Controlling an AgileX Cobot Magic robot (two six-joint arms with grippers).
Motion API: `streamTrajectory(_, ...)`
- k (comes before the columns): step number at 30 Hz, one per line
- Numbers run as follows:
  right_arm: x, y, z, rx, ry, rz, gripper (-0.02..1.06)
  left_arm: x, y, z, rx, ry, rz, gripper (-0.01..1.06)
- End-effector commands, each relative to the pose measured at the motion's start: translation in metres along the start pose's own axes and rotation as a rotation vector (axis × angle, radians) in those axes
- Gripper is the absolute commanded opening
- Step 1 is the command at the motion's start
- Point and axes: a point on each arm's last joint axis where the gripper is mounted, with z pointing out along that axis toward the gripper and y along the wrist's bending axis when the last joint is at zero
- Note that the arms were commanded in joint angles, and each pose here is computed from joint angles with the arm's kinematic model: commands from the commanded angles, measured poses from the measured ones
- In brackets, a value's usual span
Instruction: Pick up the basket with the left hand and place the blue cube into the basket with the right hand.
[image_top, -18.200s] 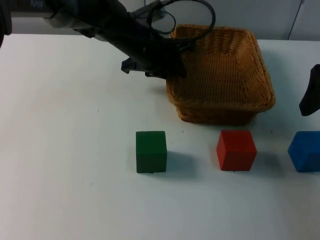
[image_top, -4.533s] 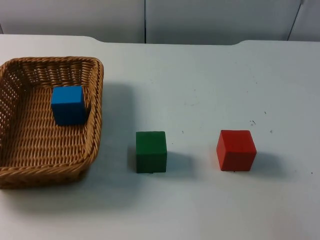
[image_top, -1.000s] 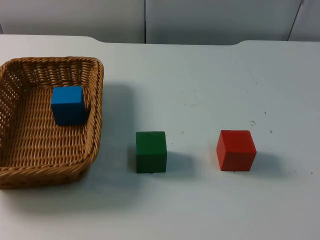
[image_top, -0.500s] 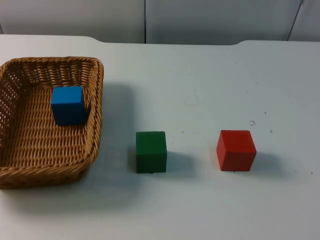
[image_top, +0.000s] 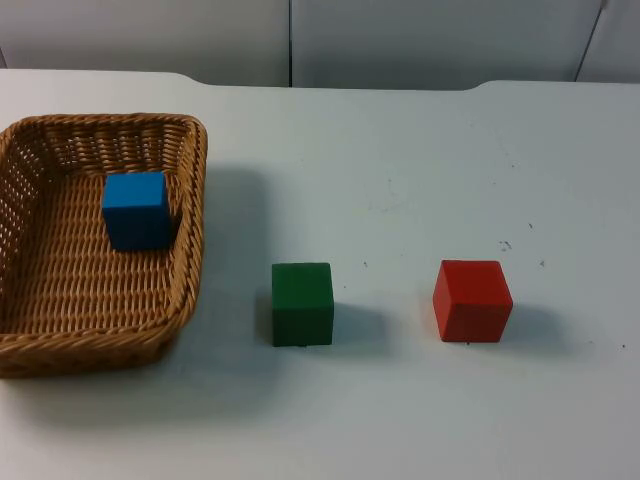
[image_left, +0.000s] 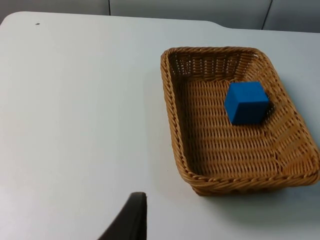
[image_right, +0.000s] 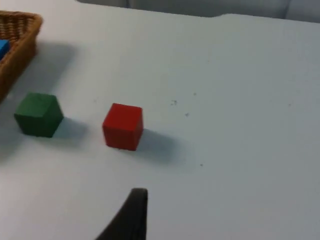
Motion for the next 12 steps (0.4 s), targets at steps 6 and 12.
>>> streamTrajectory(6, 0.0010, 0.0010, 0.0005, 0.170, -0.003, 0.085, 1.05, 0.0009, -0.0008, 0.0001, 0.004, -0.001, -0.007, 1.05)
streamTrajectory(12, 0.0012, 0.0018, 0.0002, 0.266, 0.000, 0.136, 1.05, 0.0009, -0.0008, 0.0001, 0.004, -0.001, -0.007, 1.05)
